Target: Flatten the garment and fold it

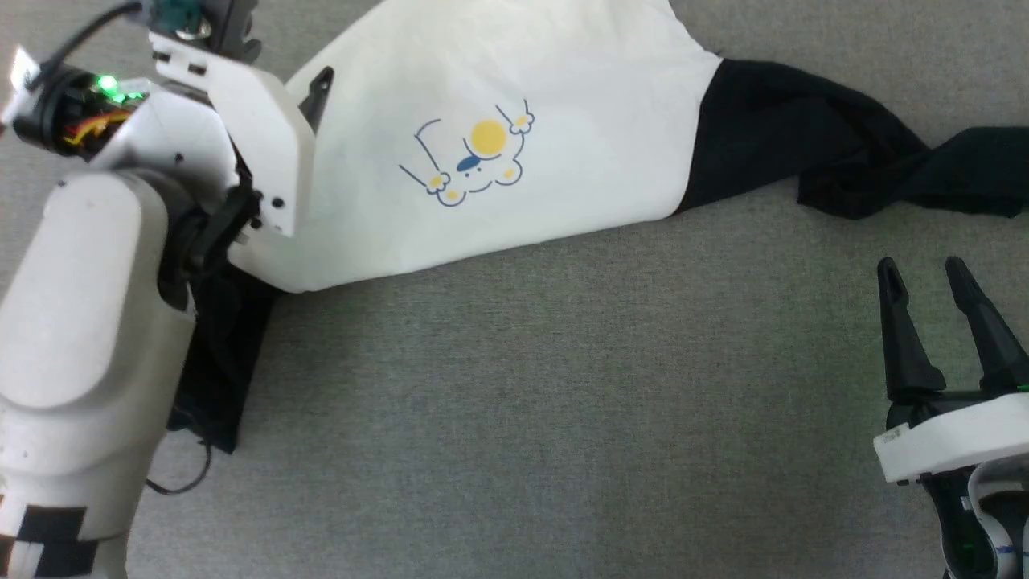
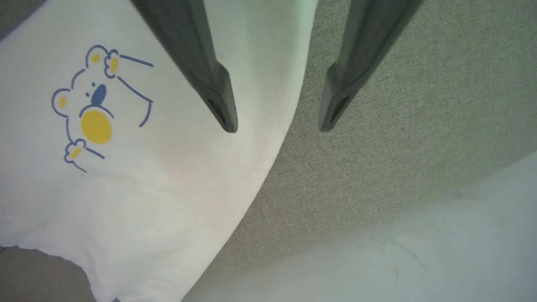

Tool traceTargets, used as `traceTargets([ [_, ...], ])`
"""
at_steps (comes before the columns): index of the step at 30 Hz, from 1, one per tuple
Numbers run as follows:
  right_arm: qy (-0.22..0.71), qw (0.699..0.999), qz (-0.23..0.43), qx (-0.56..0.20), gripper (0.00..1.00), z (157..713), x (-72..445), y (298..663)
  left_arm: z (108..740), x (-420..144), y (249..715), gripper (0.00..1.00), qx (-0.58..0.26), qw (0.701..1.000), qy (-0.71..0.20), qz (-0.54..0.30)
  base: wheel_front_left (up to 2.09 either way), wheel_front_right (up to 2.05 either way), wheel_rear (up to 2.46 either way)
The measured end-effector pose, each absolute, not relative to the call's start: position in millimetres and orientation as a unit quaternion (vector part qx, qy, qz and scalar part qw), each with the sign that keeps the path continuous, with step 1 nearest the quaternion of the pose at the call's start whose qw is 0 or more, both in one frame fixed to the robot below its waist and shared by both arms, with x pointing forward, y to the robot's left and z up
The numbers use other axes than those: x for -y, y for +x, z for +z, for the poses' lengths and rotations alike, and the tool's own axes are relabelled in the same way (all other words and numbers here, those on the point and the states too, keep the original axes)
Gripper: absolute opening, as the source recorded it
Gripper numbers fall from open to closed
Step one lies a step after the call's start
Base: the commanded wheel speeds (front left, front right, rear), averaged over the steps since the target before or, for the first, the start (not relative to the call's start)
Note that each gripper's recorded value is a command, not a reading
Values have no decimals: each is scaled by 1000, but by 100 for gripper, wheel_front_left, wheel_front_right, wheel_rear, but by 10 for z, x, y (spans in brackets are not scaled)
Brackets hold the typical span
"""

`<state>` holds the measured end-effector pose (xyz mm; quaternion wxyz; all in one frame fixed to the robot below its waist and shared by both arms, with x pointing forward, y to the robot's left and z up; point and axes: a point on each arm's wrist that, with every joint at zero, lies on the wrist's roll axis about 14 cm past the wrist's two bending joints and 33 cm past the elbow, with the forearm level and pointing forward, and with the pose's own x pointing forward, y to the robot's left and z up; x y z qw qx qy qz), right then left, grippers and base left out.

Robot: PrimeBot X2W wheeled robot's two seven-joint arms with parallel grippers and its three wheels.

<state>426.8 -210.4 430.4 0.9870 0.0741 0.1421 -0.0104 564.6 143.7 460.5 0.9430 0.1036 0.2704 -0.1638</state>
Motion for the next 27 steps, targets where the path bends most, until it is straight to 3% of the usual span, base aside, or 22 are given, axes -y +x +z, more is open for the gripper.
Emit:
traceTargets([
  [13, 62, 981, -33, -183, 100, 3960, 2319, 4272, 3881, -1433, 5896, 98, -381, 904, 107, -160, 0, 0, 0],
  [14, 61, 980, -34, -184, 100, 3950, 2329, 4277, 3857, -1425, 5908, 40, -385, 903, 105, -161, 0, 0, 0],
  [15, 60, 981, -36, -184, 100, 3942, 2341, 4279, 3842, -1410, 5923, 0, -386, 902, 101, -163, 0, 0, 0],
  [22, 59, 980, -37, -186, 100, 3905, 2355, 4304, 3899, -1296, 5968, 0, -356, 911, 94, -185, 0, 0, 0],
  [27, 64, 983, -26, -168, 100, 4004, 2284, 4364, 4194, -1307, 6032, 0, -296, 933, 87, -184, 0, 0, 0],
])
